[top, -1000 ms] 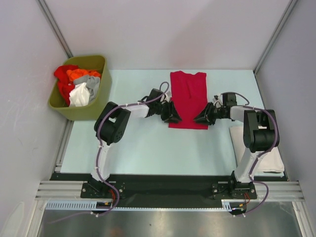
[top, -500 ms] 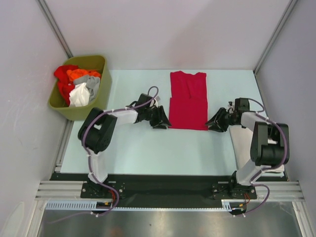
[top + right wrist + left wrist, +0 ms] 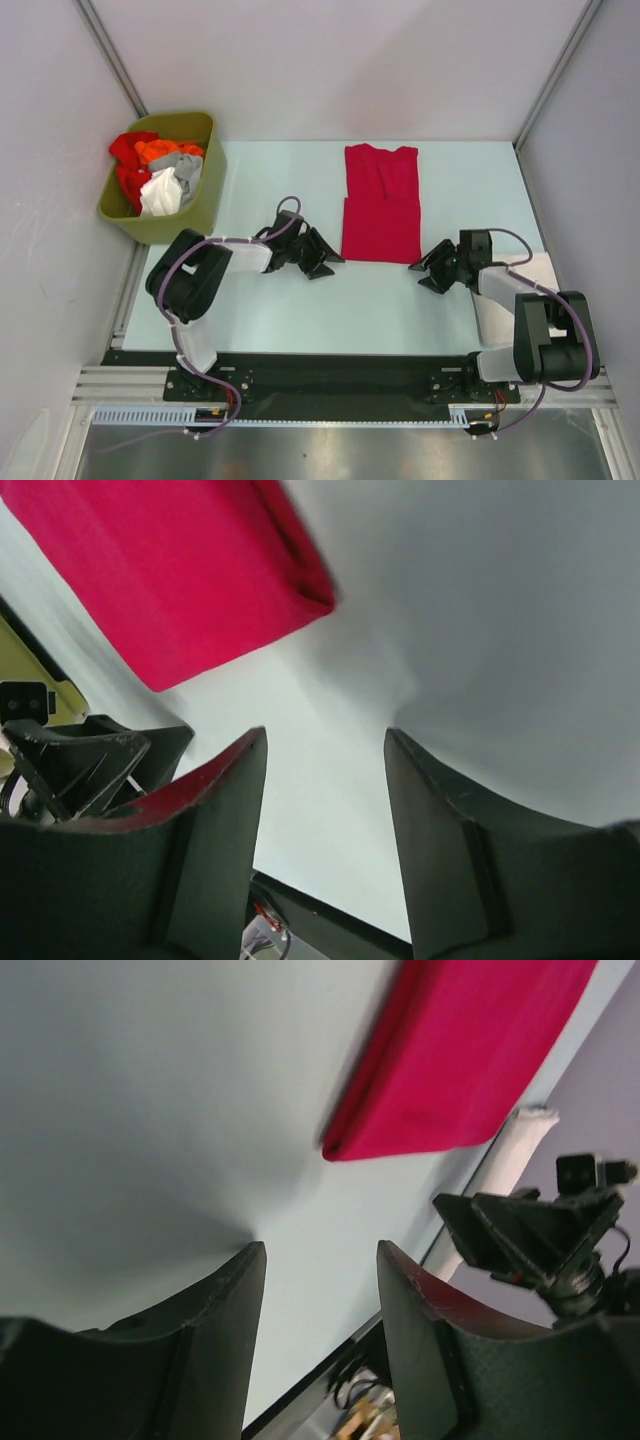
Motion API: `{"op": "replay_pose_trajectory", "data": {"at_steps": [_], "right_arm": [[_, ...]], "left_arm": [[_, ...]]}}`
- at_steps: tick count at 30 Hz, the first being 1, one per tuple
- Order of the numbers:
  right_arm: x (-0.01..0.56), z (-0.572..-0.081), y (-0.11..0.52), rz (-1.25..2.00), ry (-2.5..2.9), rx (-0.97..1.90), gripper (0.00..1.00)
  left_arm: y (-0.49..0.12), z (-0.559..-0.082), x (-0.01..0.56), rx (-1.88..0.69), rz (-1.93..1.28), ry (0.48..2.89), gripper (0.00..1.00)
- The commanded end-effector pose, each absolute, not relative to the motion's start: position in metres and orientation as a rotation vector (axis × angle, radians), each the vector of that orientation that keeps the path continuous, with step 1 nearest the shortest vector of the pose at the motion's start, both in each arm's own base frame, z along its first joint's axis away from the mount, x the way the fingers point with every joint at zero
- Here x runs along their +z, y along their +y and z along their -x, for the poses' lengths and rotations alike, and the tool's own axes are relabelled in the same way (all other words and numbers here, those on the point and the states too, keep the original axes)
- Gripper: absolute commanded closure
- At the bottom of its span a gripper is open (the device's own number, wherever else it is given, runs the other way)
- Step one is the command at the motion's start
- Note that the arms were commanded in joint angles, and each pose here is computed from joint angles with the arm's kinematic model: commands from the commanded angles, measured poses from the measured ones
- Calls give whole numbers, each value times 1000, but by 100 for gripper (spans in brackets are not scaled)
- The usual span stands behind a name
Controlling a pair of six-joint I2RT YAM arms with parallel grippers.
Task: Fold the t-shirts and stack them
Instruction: Fold the tshirt
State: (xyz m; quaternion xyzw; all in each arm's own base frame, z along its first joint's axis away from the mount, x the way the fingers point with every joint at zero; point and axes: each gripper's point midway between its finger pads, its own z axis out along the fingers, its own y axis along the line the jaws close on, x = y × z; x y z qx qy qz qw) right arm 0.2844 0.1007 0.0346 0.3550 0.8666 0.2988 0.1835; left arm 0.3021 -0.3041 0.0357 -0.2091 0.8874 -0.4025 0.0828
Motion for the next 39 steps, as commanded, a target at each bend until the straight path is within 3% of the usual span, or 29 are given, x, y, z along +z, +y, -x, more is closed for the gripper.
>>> {"op": "replay_pose_trajectory", "data": {"at_steps": [1,10,31,39], "right_arm": [[56,-323,100,-1017,2239,771,45],[39,-318,78,-1232,2118,575,53],[9,-319,81,-1376,2160,559,59],[4,-318,82,-1395,2166,552,60]], "left_arm": [[-314,-323,43,-1234,851,2549,46],[-306,-328,15,-1060,1142,2549,50],[-298,-327,-8,-868,1267,2593,62],[-297,-323,-15,-822,1287,2605,61]]}}
